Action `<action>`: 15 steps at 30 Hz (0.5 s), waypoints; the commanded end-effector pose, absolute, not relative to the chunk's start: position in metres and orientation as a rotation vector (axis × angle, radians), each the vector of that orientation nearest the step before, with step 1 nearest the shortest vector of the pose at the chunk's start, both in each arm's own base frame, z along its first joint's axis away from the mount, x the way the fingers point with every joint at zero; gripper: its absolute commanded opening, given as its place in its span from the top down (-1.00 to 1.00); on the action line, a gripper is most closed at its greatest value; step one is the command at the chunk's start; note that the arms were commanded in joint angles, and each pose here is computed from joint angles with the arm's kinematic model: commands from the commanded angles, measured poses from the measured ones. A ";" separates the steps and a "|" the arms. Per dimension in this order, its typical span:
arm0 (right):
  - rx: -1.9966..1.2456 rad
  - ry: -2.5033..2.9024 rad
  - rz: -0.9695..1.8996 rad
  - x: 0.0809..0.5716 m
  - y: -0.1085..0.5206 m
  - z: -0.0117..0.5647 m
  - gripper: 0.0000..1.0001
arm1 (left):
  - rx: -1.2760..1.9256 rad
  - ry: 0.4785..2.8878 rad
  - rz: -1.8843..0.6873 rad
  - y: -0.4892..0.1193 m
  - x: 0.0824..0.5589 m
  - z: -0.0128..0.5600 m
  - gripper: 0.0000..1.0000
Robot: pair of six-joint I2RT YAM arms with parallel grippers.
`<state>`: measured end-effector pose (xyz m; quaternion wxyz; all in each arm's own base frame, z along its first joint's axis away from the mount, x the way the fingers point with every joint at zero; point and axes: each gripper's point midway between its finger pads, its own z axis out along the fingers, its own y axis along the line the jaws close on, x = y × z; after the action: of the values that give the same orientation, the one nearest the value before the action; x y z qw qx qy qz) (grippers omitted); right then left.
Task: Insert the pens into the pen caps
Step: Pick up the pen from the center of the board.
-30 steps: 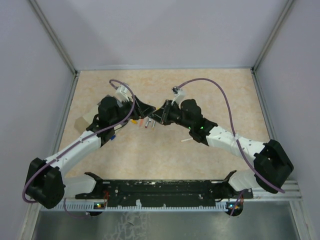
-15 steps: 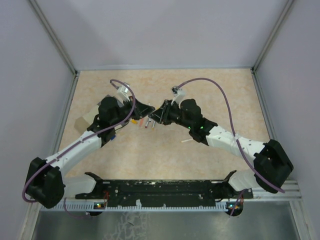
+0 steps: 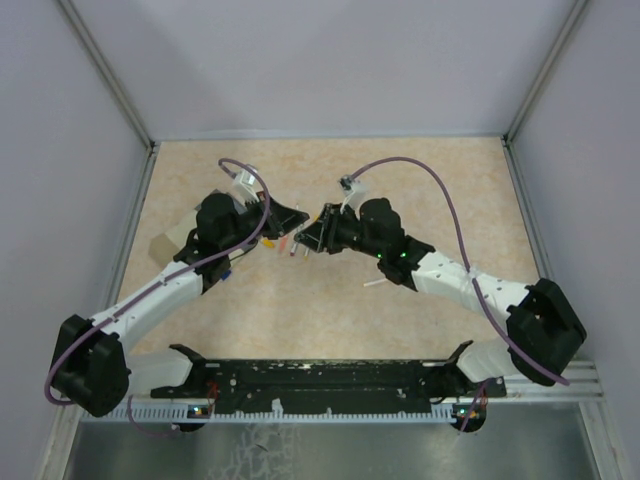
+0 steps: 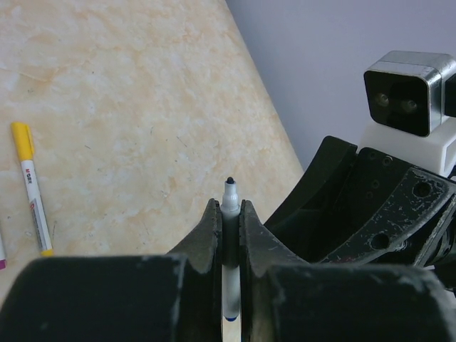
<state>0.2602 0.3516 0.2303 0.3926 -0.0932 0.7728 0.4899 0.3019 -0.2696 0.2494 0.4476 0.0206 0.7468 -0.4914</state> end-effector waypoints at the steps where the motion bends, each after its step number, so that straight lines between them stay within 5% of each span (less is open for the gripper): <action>1: -0.296 1.890 1.306 0.259 0.361 0.249 0.29 | 0.051 1.823 -1.227 -0.271 0.303 0.255 0.98; 12: -0.306 1.895 1.326 0.259 0.365 0.247 0.86 | 0.049 1.819 -1.228 -0.271 0.304 0.256 0.97; 15: -0.288 1.873 1.313 0.262 0.363 0.254 1.00 | 0.059 1.819 -1.237 -0.272 0.302 0.256 0.76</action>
<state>0.2538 0.3608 0.2196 0.3665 -0.1124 0.7743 0.5035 0.3022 -0.2697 0.2484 0.4458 0.0181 0.7480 -0.4914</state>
